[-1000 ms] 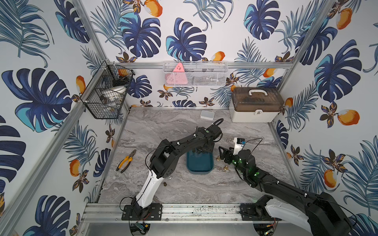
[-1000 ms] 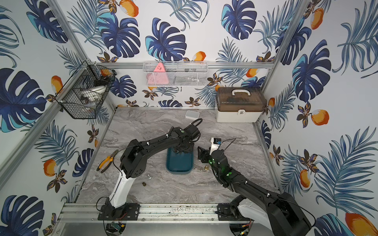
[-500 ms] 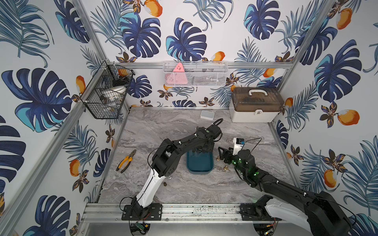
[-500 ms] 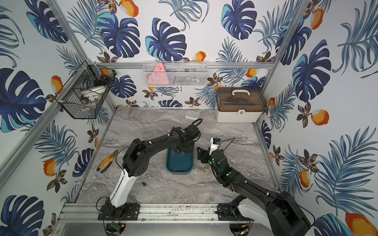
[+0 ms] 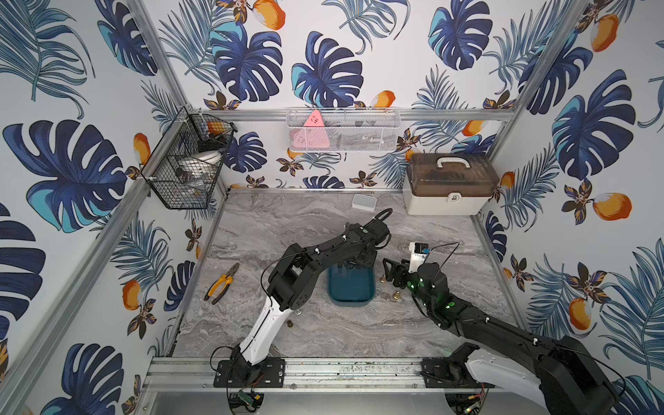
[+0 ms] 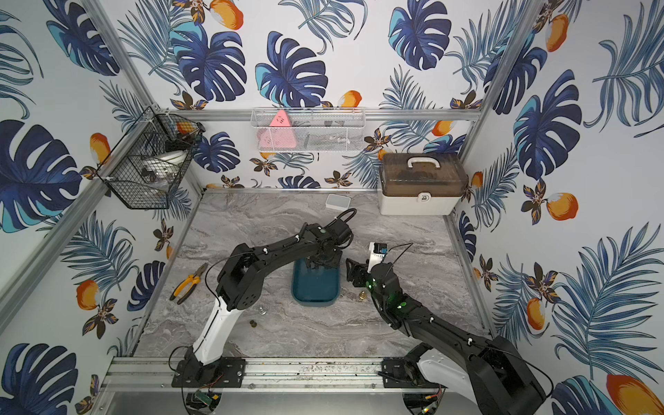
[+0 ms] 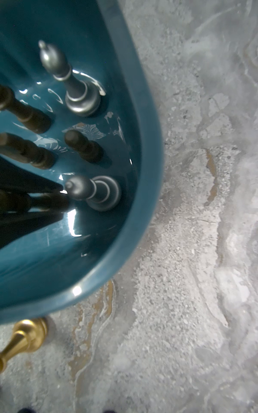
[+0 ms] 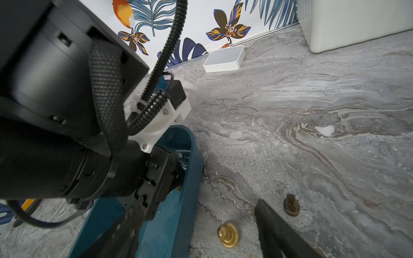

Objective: Put the chess pieces into the storage box
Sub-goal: Place the chess piece in the storage box.

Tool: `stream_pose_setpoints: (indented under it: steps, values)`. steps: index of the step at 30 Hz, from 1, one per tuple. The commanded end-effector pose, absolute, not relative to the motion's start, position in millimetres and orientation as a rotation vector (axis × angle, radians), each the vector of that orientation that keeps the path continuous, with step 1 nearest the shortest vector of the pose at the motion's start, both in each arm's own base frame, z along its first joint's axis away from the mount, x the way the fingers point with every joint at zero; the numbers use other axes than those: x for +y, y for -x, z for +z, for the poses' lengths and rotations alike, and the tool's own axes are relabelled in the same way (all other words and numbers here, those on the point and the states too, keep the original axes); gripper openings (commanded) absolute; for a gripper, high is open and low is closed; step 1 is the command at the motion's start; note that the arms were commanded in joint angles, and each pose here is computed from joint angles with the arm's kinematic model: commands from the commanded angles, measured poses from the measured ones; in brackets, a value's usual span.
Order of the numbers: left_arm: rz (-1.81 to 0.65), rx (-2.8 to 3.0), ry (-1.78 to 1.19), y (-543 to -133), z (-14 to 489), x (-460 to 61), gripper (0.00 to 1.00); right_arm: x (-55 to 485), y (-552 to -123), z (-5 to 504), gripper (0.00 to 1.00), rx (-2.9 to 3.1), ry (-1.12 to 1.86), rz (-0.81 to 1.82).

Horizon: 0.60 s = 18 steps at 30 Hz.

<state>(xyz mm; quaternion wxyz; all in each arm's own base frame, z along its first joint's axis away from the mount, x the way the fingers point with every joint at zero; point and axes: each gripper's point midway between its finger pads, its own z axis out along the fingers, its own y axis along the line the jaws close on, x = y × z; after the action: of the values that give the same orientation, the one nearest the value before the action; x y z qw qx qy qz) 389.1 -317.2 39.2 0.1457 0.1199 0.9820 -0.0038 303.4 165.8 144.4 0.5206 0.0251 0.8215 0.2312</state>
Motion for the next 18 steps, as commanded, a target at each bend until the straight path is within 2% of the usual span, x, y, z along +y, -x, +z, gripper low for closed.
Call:
stream_pose_setpoints:
  steps: [1,7,18]
  values:
    - [0.005,2.830,-0.345,-388.5,39.7,-313.2,0.17,167.3,-306.0,151.9,0.81,1.944,-0.064,0.568]
    - [0.002,2.829,-0.347,-388.1,39.8,-313.2,0.27,168.6,-306.4,152.3,0.81,1.946,-0.059,0.571]
    - [-0.053,2.797,-0.333,-387.4,63.8,-315.2,0.38,168.6,-307.0,151.0,0.81,1.953,-0.057,0.564]
